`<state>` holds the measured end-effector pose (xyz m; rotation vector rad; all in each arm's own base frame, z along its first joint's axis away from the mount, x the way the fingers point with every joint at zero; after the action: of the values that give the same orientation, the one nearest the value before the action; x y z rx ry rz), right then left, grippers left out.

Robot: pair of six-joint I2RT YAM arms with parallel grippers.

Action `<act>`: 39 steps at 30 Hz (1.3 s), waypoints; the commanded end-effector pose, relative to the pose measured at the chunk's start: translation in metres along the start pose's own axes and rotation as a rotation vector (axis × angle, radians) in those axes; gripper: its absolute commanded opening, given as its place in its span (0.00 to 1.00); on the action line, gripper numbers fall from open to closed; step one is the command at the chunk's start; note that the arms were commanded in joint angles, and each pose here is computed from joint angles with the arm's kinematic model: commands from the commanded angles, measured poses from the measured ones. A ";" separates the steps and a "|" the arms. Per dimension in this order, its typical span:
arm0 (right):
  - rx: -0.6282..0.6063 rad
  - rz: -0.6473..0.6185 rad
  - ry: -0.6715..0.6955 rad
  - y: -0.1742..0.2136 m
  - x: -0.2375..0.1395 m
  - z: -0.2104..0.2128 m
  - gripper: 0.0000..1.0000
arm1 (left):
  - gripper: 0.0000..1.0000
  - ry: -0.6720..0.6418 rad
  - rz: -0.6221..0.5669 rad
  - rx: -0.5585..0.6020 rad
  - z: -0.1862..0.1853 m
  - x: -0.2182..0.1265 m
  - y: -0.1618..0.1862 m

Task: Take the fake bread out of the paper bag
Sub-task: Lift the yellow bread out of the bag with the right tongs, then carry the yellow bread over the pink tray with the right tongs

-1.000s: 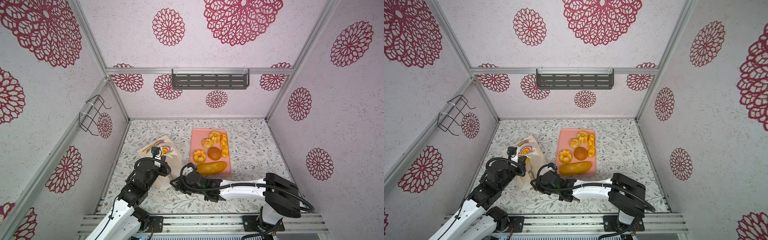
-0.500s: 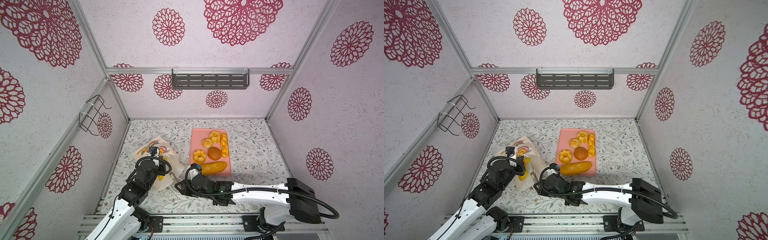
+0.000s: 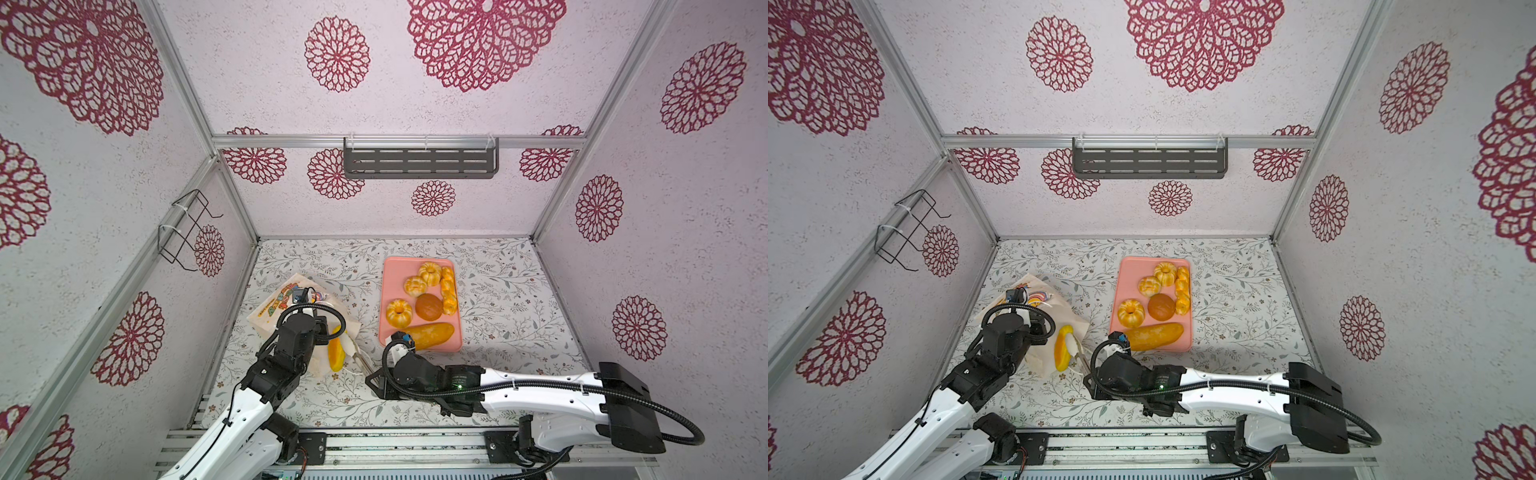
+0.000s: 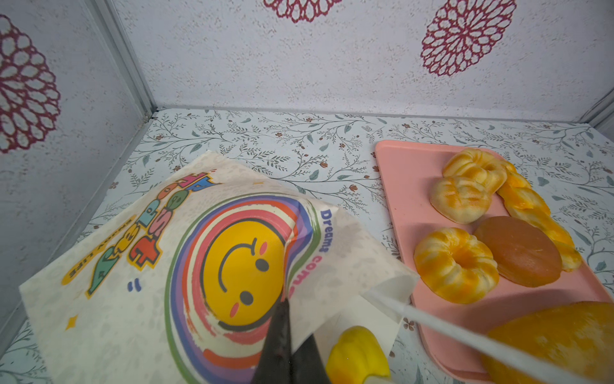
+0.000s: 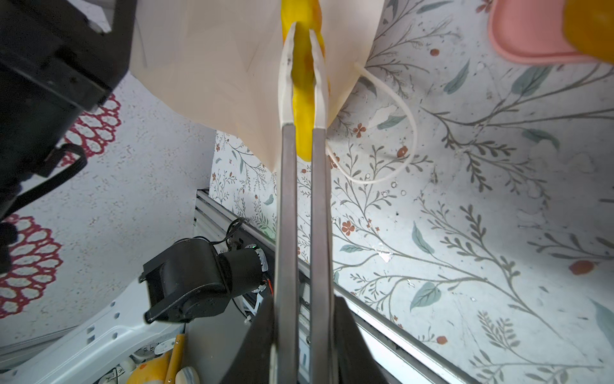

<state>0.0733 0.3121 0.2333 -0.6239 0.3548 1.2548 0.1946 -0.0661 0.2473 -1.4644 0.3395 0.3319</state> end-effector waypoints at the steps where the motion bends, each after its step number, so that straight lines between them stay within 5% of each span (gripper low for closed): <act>1: -0.009 -0.071 -0.139 -0.010 -0.031 0.022 0.00 | 0.00 -0.033 -0.020 -0.028 0.001 -0.002 -0.009; 16: -0.045 -0.129 -0.311 -0.026 -0.128 0.035 0.00 | 0.00 -0.132 -0.073 -0.073 0.003 0.008 -0.028; 22: -0.076 -0.280 -0.169 -0.048 -0.169 0.030 0.00 | 0.00 -0.136 -0.073 -0.071 0.004 0.008 -0.029; 28: -0.091 -0.437 0.153 -0.095 -0.185 0.031 0.00 | 0.00 -0.129 -0.071 -0.090 0.008 0.002 -0.020; 39: -0.040 -0.410 0.381 -0.155 -0.128 0.014 0.00 | 0.00 -0.095 -0.108 -0.091 0.015 -0.016 -0.010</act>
<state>0.1724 0.1952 0.3393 -0.9038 0.5300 0.7580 0.1878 -0.0536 0.2635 -1.5405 0.1665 0.3452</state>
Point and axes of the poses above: each gripper's point midway between its finger pads, its own x axis out along the fingers, its own z axis along the line the jaws close on, y = z × x, the point moved 10 cm from there along -x, back along the fingers, and after that the axes turned 8 degrees about x, right-handed, at the moved point
